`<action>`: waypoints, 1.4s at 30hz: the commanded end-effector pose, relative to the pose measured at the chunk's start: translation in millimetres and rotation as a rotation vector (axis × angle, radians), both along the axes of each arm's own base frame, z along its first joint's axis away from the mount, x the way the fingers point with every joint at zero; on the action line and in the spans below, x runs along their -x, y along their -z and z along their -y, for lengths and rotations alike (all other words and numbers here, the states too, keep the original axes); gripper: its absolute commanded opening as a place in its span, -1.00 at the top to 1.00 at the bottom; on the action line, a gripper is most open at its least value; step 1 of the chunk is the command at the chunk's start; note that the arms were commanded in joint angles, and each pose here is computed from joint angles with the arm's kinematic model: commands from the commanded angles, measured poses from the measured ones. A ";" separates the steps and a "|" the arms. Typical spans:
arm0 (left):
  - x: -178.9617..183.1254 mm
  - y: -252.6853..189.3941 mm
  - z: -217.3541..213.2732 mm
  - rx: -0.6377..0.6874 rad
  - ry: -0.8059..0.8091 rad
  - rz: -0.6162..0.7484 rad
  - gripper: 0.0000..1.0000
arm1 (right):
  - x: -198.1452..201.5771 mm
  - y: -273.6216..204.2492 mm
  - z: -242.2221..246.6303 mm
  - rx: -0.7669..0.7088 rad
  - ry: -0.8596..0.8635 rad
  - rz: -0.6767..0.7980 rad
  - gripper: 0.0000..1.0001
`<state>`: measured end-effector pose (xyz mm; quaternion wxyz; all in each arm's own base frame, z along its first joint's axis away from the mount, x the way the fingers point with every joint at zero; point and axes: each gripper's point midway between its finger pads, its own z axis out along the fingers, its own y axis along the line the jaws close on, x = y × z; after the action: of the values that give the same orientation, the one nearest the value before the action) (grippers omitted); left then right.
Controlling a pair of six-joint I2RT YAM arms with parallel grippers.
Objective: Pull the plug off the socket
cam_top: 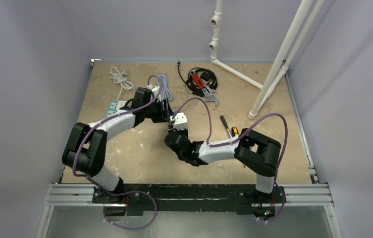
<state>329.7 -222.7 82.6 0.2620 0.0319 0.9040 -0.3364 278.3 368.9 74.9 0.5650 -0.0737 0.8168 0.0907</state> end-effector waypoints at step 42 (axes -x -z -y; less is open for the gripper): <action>39.7 77.3 -32.4 -0.267 0.012 -0.180 0.13 | -5.5 -68.1 -7.5 -0.269 -0.151 0.026 1.00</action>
<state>329.5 -229.2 81.9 0.2542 0.0317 0.9049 -0.3400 278.4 359.0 76.8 0.5495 -0.0849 0.8229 0.1165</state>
